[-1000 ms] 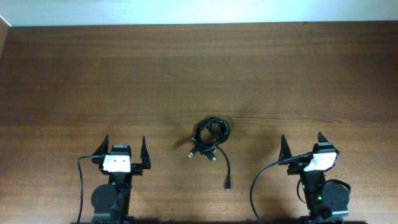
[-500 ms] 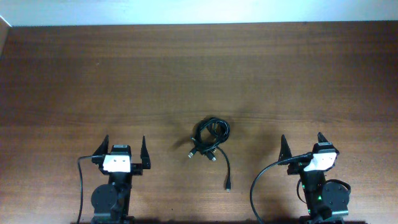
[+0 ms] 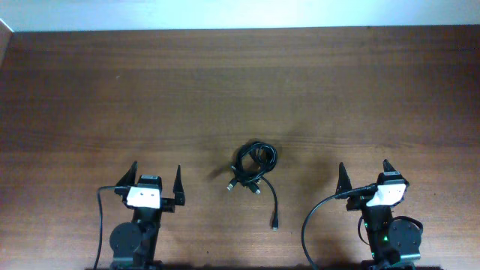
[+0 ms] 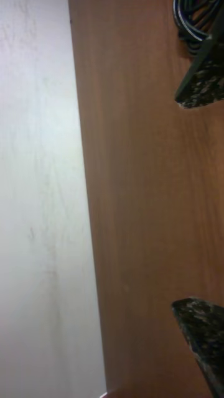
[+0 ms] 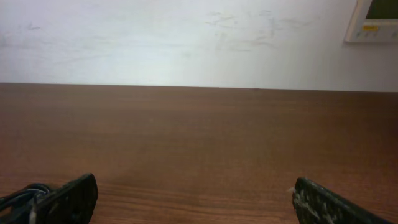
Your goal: Untangle cables
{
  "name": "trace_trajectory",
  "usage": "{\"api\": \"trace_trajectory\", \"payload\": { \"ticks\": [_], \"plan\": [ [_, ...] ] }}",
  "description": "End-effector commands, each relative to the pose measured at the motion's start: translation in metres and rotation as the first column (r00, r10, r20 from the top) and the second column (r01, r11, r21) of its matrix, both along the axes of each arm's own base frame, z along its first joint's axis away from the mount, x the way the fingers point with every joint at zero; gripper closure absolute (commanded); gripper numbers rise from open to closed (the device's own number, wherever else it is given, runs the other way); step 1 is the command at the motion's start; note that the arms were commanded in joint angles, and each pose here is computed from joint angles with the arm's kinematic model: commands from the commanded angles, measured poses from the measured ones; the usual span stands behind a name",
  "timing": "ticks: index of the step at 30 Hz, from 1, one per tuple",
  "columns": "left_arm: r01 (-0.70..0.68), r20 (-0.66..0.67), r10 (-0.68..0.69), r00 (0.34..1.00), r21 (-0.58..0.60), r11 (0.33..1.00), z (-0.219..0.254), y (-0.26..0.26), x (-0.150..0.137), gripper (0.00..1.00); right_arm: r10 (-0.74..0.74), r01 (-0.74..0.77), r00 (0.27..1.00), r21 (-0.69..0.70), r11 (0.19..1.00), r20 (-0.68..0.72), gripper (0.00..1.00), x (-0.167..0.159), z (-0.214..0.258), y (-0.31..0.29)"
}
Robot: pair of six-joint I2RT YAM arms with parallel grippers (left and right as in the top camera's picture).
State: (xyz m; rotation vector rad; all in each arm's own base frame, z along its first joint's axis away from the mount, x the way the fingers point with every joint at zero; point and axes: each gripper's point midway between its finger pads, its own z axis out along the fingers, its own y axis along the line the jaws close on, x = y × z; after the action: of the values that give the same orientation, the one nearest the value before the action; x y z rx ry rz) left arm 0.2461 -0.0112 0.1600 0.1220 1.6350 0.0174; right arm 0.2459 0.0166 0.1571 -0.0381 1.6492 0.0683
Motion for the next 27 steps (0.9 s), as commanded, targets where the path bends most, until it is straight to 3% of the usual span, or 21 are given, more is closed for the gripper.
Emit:
{"api": "trace_trajectory", "payload": {
  "ticks": [1, 7, 13, 15, 19, 24, 27],
  "plan": [
    [0.032, -0.026, -0.032, 0.999, 0.014, 0.999, 0.003, -0.006, -0.004, 0.01, 0.006, -0.006, 1.0, -0.003, 1.0, -0.004, 0.01, 0.0, -0.002, 0.0],
    [0.042, -0.109, -0.041, 0.993, 0.011, 0.999, 0.011, -0.007, -0.01, 0.01, 0.006, -0.006, 1.0, -0.002, 1.0, -0.004, 0.01, 0.0, -0.002, 0.0],
    [0.045, -0.307, -0.042, 0.951, 0.004, 0.999, 0.002, -0.008, 0.01, 0.01, 0.006, -0.006, 1.0, -0.002, 1.0, -0.004, 0.01, 0.0, -0.002, 0.0],
    [0.047, -0.374, -0.041, 0.926, 0.006, 0.999, 0.019, -0.008, 0.02, 0.01, 0.006, -0.006, 1.0, -0.002, 1.0, -0.004, 0.01, 0.0, -0.002, 0.0],
    [0.069, -0.545, -0.04, 0.837, 0.033, 0.997, 0.039, -0.007, 0.028, 0.01, 0.006, -0.006, 1.0, -0.002, 1.0, -0.004, 0.01, 0.0, -0.002, 0.0],
    [0.14, -0.704, -0.089, 0.705, 0.015, 0.99, 0.007, -0.016, 0.032, 0.01, 0.006, -0.006, 1.0, -0.002, 1.0, -0.004, 0.01, 0.0, -0.002, 0.0],
    [0.176, -0.739, -0.147, 0.658, -0.038, 0.984, -0.007, -0.026, 0.033, 0.01, 0.006, -0.006, 1.0, -0.002, 1.0, -0.004, 0.01, 0.0, -0.002, 0.0]
  ]
}}
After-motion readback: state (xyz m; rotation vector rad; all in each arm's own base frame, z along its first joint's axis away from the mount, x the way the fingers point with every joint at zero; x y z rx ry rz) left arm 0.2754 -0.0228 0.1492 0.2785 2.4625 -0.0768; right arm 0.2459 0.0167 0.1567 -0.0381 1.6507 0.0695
